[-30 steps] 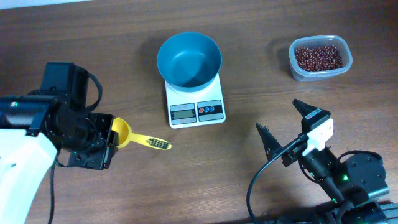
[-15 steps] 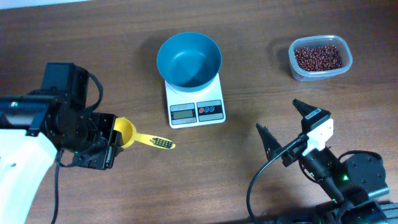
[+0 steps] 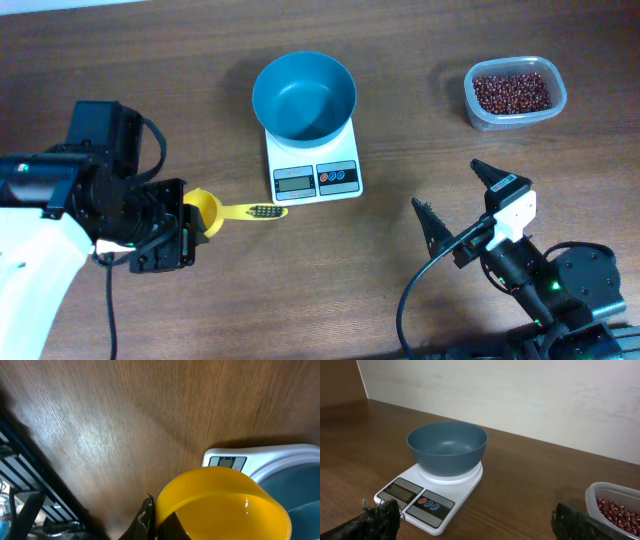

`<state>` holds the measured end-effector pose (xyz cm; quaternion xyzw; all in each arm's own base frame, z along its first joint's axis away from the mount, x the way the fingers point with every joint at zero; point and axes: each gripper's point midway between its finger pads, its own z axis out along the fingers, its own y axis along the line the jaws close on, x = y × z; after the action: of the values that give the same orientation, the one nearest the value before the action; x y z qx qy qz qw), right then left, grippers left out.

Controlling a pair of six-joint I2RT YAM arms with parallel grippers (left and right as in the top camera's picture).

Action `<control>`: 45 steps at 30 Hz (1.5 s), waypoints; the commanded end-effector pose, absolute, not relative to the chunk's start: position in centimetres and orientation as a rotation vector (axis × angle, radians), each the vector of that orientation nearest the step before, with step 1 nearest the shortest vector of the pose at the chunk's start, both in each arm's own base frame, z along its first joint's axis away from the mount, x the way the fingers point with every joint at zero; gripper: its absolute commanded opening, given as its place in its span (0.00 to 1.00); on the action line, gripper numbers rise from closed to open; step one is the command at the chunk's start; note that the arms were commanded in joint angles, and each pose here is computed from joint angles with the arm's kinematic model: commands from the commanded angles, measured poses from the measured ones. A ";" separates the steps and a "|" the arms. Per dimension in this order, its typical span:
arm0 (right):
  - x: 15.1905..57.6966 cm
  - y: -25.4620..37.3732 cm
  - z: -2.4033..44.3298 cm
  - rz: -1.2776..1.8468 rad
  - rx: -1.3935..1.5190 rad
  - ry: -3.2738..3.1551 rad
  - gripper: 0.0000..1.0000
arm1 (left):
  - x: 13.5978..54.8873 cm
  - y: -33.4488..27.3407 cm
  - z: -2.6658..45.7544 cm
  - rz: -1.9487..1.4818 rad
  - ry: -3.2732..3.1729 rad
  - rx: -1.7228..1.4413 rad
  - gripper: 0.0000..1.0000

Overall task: Scoop item into bowl and weigh 50g on scale
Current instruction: 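Lift and rotate the yellow scoop with the left gripper toward the right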

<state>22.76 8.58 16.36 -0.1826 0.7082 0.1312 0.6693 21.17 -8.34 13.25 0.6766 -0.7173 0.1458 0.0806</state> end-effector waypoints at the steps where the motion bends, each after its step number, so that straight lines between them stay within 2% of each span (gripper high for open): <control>1: 22.8 8.7 16.1 0.300 -0.409 1.598 0.99 | 21.4 -8.5 14.0 0.472 -2.156 2.026 0.00; 4: 22.8 8.7 16.1 0.300 -0.409 1.599 0.99 | 22.9 -7.2 14.5 0.466 -2.229 2.098 0.00; 9: 22.7 8.7 16.1 0.300 -0.409 1.598 0.99 | 25.0 -5.5 17.8 0.492 -2.328 2.210 0.00; 17: 22.8 8.7 16.1 0.300 -0.409 1.598 0.99 | 20.6 -4.1 17.1 0.194 -2.184 2.272 0.00; 20: 22.8 8.7 16.1 0.300 -0.409 1.599 0.99 | 20.5 -4.0 16.8 0.165 -2.339 2.112 0.00; 26: 22.8 8.7 16.1 0.300 -0.409 1.598 0.99 | 18.9 -5.1 14.5 -0.026 -2.195 1.989 0.00; 29: 22.8 8.7 16.1 0.300 -0.409 1.599 0.99 | 18.6 -7.1 13.5 -0.049 -2.115 1.925 0.00; 35: 22.7 8.7 16.1 0.300 -0.409 1.598 0.99 | 18.8 -7.5 13.4 -0.085 -1.925 2.122 0.00; 45: 22.8 8.7 16.1 0.300 -0.409 1.599 0.99 | 20.0 -8.1 13.2 -0.019 -1.971 2.120 0.00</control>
<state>22.76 8.58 16.36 -0.1820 0.7083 0.1317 0.6692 19.65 -7.91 12.88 0.7207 -0.6818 -0.0112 0.1249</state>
